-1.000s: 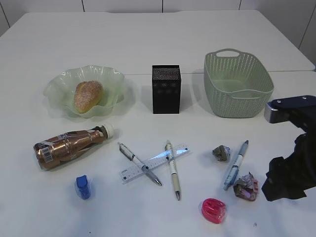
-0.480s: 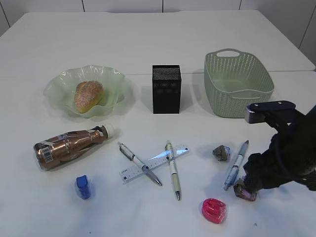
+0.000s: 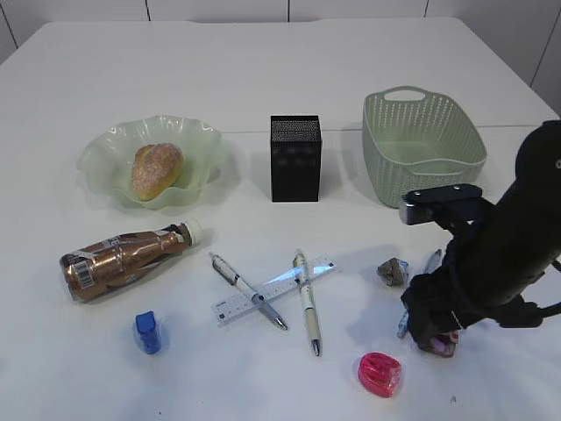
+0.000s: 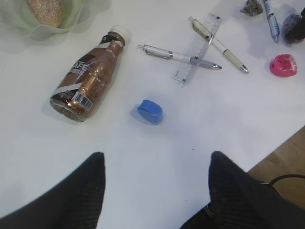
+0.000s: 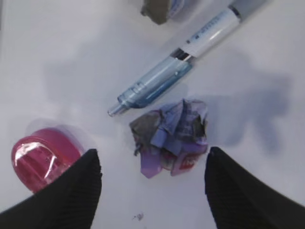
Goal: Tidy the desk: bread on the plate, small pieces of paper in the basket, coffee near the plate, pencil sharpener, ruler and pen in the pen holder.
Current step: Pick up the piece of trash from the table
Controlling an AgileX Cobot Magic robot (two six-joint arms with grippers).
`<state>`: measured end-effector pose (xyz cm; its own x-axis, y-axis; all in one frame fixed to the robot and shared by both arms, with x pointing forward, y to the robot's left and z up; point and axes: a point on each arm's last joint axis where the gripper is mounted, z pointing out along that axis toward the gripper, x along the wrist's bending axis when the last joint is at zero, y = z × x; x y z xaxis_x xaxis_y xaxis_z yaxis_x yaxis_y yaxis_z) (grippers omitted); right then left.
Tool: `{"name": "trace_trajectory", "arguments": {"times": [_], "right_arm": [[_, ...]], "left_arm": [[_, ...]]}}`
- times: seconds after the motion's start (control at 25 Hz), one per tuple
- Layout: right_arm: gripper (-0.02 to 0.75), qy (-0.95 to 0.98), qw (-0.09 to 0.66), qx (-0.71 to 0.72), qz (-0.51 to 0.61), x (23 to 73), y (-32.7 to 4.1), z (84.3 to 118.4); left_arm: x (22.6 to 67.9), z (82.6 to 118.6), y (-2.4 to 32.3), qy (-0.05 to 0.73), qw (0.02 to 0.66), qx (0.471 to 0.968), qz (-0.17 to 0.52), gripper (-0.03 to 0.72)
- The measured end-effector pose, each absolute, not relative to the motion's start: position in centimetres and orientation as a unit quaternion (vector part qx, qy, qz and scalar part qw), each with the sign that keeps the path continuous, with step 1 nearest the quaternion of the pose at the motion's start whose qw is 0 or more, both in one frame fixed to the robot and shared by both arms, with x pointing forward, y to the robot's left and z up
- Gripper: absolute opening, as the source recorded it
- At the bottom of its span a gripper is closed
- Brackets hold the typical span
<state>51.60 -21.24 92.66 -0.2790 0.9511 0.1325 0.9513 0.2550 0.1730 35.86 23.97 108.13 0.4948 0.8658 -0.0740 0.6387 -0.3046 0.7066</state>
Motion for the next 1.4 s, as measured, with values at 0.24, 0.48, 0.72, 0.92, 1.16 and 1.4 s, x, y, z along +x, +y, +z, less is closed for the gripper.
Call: {"name": "trace_trajectory", "arguments": {"times": [0.24, 0.48, 0.72, 0.92, 1.16, 1.4], "right_arm": [[0.47, -0.808, -0.015, -0.583, -0.085, 51.8, -21.4, 92.1], [0.459, -0.812, -0.021, -0.578, -0.08, 51.9, -21.5, 92.0], [0.521, -0.812, -0.021, -0.577, -0.079, 51.9, -21.5, 92.0], [0.533, -0.812, -0.021, -0.577, -0.079, 51.9, -21.5, 92.0], [0.534, -0.809, -0.024, -0.58, -0.086, 52.0, -21.5, 92.0], [0.534, -0.809, -0.011, -0.583, -0.072, 52.1, -21.4, 90.7]], "left_arm": [[35.9, 108.1, 24.0, 0.476, 0.349, 0.791, 0.162, 0.475], [35.9, 108.1, 23.9, 0.477, 0.35, 0.79, 0.161, 0.475], [35.8, 108.1, 23.9, 0.477, 0.351, 0.79, 0.16, 0.474], [35.8, 108.1, 23.9, 0.477, 0.351, 0.79, 0.16, 0.474], [35.8, 108.1, 23.9, 0.477, 0.352, 0.789, 0.159, 0.473], [35.8, 108.1, 23.9, 0.477, 0.352, 0.789, 0.159, 0.473]]}}
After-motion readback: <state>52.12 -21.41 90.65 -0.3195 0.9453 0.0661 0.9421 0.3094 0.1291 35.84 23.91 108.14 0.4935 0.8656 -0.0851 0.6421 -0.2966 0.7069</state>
